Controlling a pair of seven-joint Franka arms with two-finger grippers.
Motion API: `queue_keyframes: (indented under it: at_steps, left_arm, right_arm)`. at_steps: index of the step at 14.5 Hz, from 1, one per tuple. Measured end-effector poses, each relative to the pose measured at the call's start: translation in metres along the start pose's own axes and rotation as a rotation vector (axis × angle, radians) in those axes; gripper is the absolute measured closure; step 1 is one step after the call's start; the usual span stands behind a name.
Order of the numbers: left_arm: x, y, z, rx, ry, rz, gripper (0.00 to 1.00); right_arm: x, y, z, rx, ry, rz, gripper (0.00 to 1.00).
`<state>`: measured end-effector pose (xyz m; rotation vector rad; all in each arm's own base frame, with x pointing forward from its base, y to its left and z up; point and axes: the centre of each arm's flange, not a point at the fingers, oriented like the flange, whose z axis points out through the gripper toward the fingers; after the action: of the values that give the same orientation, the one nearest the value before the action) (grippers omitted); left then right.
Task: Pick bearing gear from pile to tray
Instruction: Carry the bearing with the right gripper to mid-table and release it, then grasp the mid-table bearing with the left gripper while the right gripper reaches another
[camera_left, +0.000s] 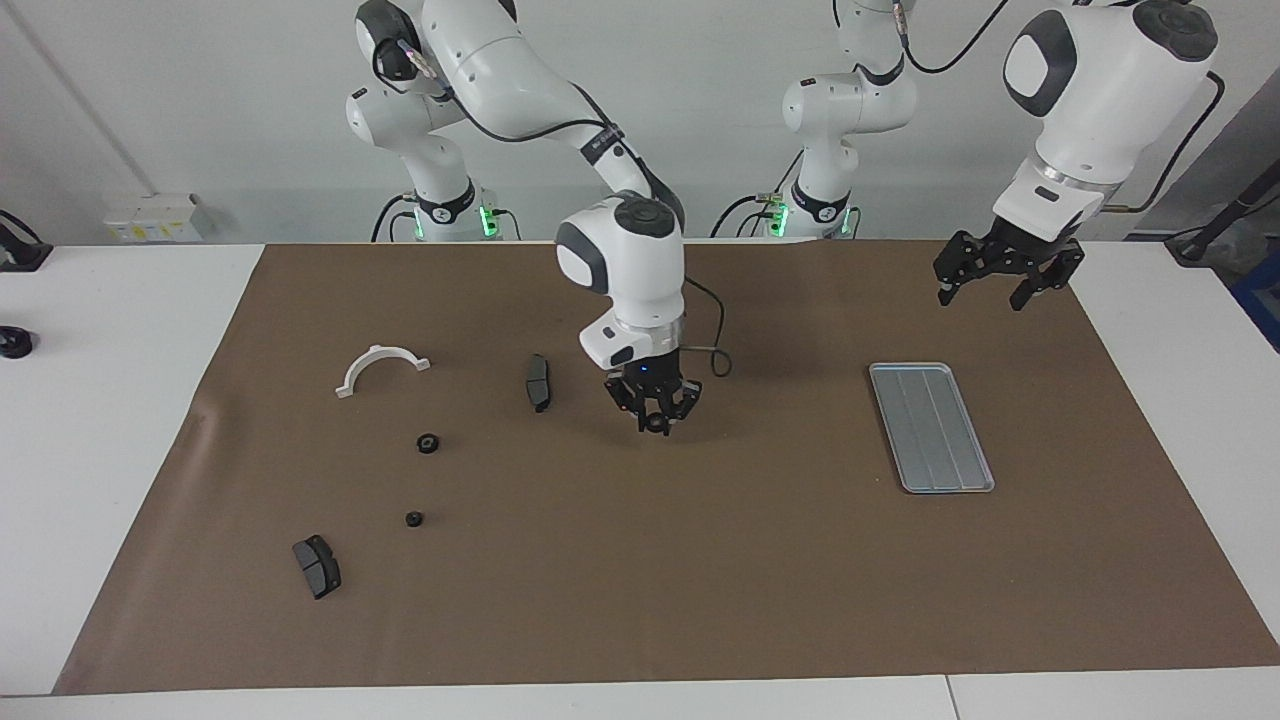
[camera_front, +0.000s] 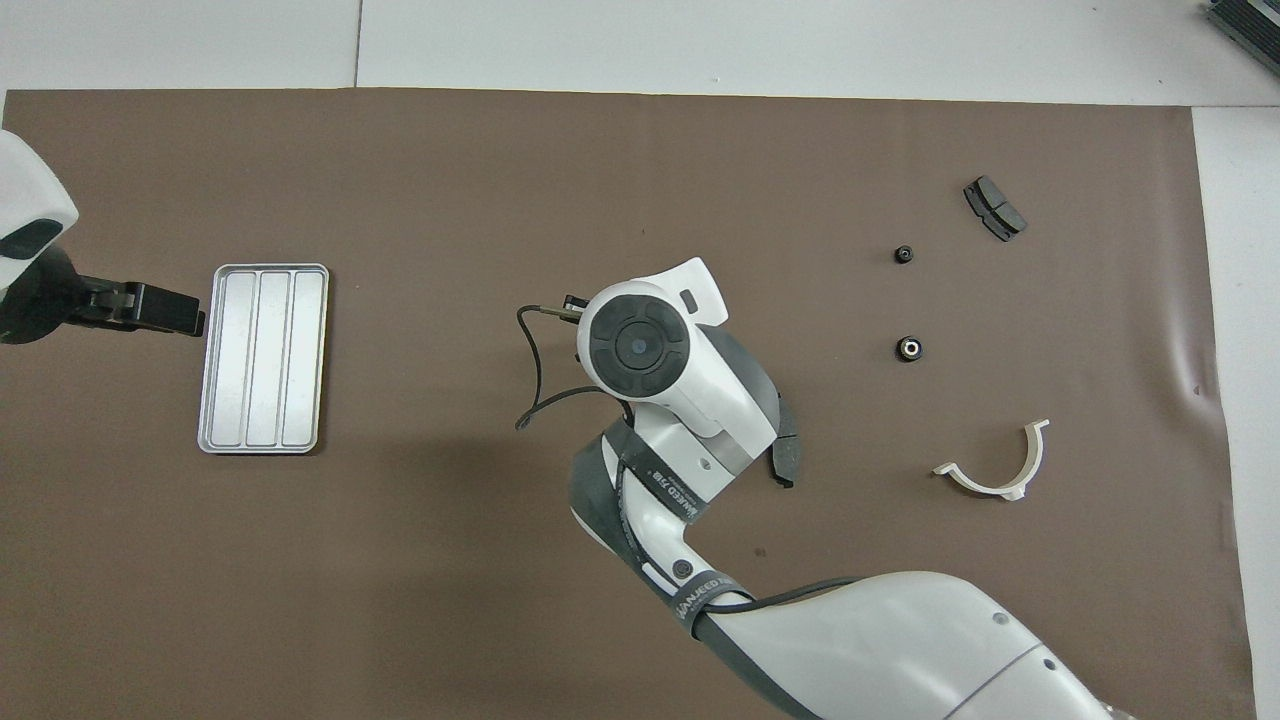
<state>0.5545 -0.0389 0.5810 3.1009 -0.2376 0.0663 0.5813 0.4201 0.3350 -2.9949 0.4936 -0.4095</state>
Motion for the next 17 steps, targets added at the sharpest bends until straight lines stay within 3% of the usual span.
queue_keyframes:
  at_steps: [3,4,6,8,10,14,17]
  left_arm:
    - [0.000,0.017,-0.002,0.000,0.013,0.004,0.00]
    - [0.001,0.019,-0.003,0.000,0.019,0.004,0.00]
    - [0.001,0.019,-0.004,0.001,0.026,0.002,0.00]
    - [0.002,0.019,-0.004,0.001,0.031,0.002,0.00]
    - [0.005,0.021,-0.002,0.002,0.059,0.007,0.00]
    - [0.009,0.073,0.027,-0.009,0.133,0.045,0.00]
    - [0.008,0.123,0.041,-0.029,0.188,0.050,0.00]
  right_arm:
    - [-0.006,-0.021,0.028,0.047,0.022,0.008,0.65]
    - [-0.003,-0.022,0.029,0.065,0.032,0.011,0.59]
    - [0.002,-0.019,0.031,0.079,0.045,0.016,0.41]
    - [0.012,-0.010,0.031,0.045,0.068,0.005,0.19]
    - [0.044,0.008,0.008,0.023,0.106,0.022,0.00]
    - [0.121,0.095,-0.056,-0.062,0.126,-0.047,0.00]
    - [0.143,0.175,-0.061,-0.130,0.079,-0.183,0.00]
